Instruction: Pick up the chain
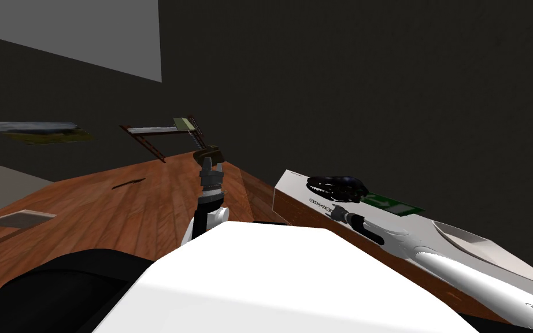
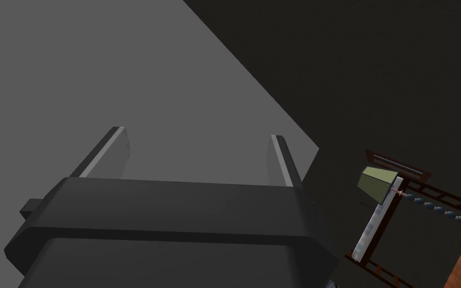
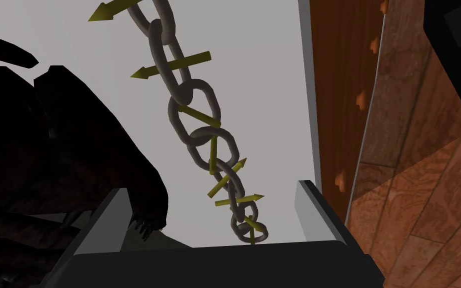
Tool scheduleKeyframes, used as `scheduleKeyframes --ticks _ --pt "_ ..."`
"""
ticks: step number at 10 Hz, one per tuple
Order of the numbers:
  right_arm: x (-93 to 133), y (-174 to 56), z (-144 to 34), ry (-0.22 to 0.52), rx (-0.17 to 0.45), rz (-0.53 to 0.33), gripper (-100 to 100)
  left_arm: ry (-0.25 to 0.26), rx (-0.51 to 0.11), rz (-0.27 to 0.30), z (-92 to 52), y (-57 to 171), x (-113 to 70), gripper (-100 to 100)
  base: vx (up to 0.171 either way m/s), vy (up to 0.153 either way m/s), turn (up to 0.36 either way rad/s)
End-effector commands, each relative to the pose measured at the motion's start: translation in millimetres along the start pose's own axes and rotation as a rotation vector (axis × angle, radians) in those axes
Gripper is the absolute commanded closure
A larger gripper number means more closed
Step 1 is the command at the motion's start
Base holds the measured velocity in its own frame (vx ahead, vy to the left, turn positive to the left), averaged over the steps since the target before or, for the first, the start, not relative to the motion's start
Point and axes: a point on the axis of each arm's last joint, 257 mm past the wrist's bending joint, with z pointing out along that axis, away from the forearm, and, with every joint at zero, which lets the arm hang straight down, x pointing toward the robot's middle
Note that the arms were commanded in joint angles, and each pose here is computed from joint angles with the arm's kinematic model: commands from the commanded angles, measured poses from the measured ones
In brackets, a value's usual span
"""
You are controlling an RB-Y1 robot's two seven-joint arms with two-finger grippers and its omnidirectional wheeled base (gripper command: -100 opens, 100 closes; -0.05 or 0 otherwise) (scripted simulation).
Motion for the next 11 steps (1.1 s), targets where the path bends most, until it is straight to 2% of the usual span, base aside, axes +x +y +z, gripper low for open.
scheduleKeyframes --ticks 1,2,3,6,7,11 --pt "0 0 0.0 0.000 0.000 0.000 -100 0.000 0.000 0.000 0.0 0 0.0 0 0.025 -0.024 0.005" --pt "1 0 -0.2 0.003 0.001 0.000 0 0.000 0.000 0.000 0.0 0 0.0 0 0.005 -0.005 0.001" --pt "3 7 5.7 0.007 0.007 0.008 -100 0.000 0.000 0.000 0.0 0 0.0 0 0.020 -0.025 0.058" --pt "3 13 9.7 0.010 0.009 0.014 -100 0.000 0.000 0.000 0.0 0 0.0 0 0.027 -0.034 0.054" --pt "3 13 10.0 0.011 0.010 0.013 100 0.000 0.000 0.000 0.0 0 0.0 0 0.000 0.000 0.000" --pt "4 11 9.6 0.012 0.013 0.008 100 0.000 0.000 0.000 0.0 0 0.0 0 0.000 0.000 0.000"
